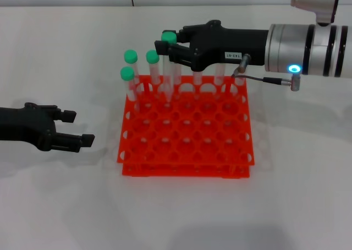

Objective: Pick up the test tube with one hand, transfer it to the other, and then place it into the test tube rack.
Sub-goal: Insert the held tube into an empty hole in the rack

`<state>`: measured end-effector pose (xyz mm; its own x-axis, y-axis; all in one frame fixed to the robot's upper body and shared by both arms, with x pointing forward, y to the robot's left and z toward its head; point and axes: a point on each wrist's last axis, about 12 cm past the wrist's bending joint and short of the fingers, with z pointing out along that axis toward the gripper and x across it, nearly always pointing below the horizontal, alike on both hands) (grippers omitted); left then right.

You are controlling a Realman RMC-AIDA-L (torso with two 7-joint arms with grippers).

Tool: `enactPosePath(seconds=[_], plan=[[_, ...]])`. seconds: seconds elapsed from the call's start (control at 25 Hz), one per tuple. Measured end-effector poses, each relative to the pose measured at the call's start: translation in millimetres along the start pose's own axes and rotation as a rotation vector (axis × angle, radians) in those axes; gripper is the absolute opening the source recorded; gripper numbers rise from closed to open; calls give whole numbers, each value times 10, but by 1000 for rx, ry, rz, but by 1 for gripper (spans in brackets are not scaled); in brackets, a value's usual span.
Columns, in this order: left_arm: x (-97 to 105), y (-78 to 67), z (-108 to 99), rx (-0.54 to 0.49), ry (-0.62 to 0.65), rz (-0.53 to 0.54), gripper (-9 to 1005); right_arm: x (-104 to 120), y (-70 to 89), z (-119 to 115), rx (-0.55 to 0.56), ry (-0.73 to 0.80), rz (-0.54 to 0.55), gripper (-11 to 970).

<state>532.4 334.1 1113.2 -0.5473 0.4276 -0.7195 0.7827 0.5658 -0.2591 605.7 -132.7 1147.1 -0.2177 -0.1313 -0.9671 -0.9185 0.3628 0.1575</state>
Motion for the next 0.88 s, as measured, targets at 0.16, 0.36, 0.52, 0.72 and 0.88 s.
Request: enactPosePath(seconds=[0.16,0.36,0.52,0.72,0.88], plan=[[-1,3,-4,-2,-2,6,879,-34,3,16,2,-27,-10,265],[4,-1,-1,-1,-3,8,879,-31,1,23,20,-61,-23,266],[1,-4,3,0,-8,7,879,0,5,30,38,-72,-38,266],[-3,-10,13,3,-12,6,879,71,29,52,47,-95,-47,266],[-5,-11,14,3,-13,6,879,113,43,80,47,-101,-51,266]])
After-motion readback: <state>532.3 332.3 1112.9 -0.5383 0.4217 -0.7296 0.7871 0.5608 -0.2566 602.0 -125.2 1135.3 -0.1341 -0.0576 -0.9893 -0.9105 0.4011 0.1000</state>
